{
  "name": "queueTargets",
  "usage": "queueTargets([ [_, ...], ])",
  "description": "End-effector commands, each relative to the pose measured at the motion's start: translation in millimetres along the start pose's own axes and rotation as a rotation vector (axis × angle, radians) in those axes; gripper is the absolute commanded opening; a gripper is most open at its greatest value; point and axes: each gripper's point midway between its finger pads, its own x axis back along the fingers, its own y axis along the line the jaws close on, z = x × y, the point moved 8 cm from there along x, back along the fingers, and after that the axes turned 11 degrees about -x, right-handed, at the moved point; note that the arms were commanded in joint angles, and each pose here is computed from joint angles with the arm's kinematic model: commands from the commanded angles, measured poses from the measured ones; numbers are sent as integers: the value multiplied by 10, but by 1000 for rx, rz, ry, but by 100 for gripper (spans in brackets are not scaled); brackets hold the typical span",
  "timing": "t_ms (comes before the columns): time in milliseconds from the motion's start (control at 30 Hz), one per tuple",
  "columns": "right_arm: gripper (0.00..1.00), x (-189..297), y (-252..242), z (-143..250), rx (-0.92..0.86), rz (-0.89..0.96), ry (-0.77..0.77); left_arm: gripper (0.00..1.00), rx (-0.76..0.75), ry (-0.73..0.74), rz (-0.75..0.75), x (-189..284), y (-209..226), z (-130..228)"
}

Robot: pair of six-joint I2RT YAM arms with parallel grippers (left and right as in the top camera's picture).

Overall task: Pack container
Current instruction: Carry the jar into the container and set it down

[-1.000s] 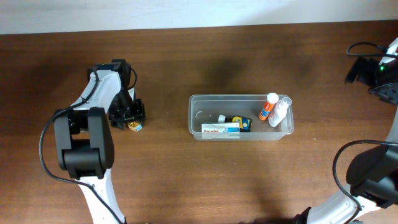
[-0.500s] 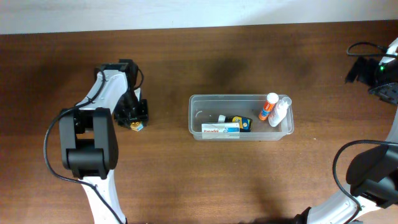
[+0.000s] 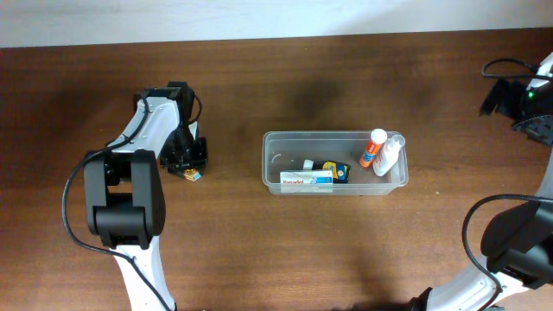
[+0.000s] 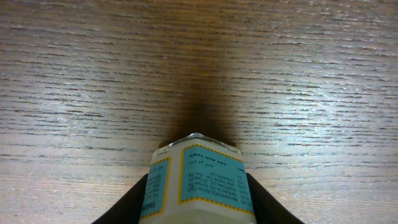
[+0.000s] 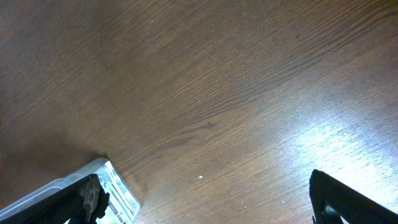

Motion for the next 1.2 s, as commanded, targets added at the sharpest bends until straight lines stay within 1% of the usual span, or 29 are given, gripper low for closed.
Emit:
queueTargets([
  [0, 98, 3, -3, 8, -2, 11, -3, 35, 2, -36, -6, 101, 19, -66],
  [133, 99, 3, -3, 8, -2, 11, -3, 35, -5, -99, -5, 411, -11, -183],
  [233, 98, 3, -3, 8, -2, 11, -3, 35, -25, -155, -8, 759, -99, -246],
  [267, 98, 3, -3, 8, -2, 11, -3, 35, -49, -194, -10, 982, -202, -266],
  [400, 98, 3, -3, 8, -2, 11, -3, 35, -127, -288, 12, 1434, -557, -249],
  [567, 98, 3, -3, 8, -2, 11, -3, 34, -282, -394, 89, 1800, -1228, -135],
  [867, 98, 3, -3, 8, -2, 11, -3, 35, -550, -387, 94, 1696, -2331, 283],
  [1033, 98, 3, -3, 8, -2, 11, -3, 35, -615, -408, 68, 1655, -2597, 390],
  [1167, 99, 3, -3, 8, -2, 11, -3, 35, -629, -384, 60, 1551, -2669, 391],
])
